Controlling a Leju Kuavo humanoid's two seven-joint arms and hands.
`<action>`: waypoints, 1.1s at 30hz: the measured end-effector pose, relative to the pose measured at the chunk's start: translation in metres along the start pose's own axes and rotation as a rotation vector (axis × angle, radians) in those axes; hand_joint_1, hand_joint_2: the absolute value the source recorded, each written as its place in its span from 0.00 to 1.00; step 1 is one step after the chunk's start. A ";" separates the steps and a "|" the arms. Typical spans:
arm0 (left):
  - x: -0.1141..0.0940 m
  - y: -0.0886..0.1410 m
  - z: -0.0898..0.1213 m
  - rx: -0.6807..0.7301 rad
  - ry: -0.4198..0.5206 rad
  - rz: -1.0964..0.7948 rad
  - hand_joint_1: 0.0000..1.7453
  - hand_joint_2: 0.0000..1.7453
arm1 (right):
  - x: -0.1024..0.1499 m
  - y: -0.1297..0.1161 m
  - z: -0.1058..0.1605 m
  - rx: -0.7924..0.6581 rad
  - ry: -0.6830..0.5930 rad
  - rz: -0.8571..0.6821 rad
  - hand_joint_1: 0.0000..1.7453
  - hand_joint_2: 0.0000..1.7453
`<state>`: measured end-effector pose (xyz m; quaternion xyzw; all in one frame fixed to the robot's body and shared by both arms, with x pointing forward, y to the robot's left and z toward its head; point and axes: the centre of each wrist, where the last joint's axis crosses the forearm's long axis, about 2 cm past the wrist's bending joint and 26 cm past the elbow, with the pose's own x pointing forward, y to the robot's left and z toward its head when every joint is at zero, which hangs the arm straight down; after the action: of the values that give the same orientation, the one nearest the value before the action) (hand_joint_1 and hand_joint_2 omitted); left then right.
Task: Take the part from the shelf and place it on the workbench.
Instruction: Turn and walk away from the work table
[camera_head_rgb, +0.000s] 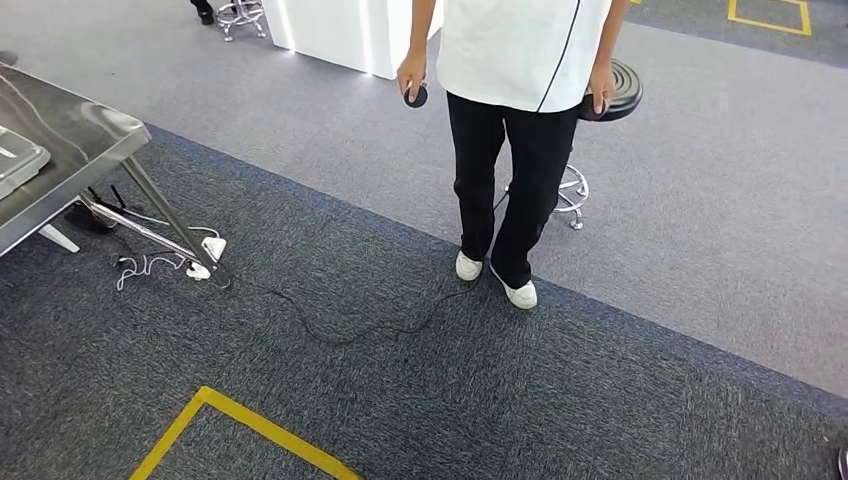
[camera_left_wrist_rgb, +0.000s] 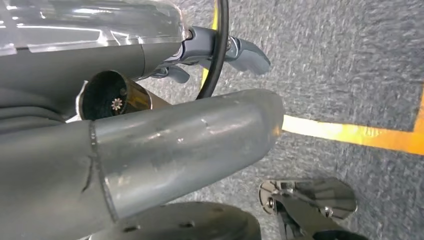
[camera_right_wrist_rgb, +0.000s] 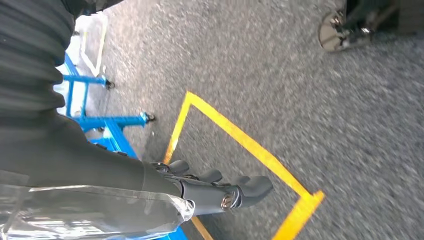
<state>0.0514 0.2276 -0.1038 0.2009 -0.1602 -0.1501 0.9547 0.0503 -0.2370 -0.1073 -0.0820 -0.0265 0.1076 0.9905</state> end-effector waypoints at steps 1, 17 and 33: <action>0.000 0.000 0.000 0.003 -0.007 0.001 0.00 0.00 | -0.001 0.000 0.000 0.000 0.003 -0.002 0.00 1.00; 0.005 0.003 -0.002 0.021 -0.033 0.031 0.00 0.00 | 0.001 -0.002 0.000 -0.003 -0.006 -0.034 0.00 1.00; 0.000 0.005 -0.003 0.029 -0.015 0.043 0.00 0.00 | 0.001 -0.001 0.000 -0.001 -0.005 -0.043 0.00 1.00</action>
<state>0.0534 0.2335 -0.1041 0.2103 -0.1737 -0.1287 0.9534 0.0515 -0.2380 -0.1072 -0.0819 -0.0310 0.0863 0.9924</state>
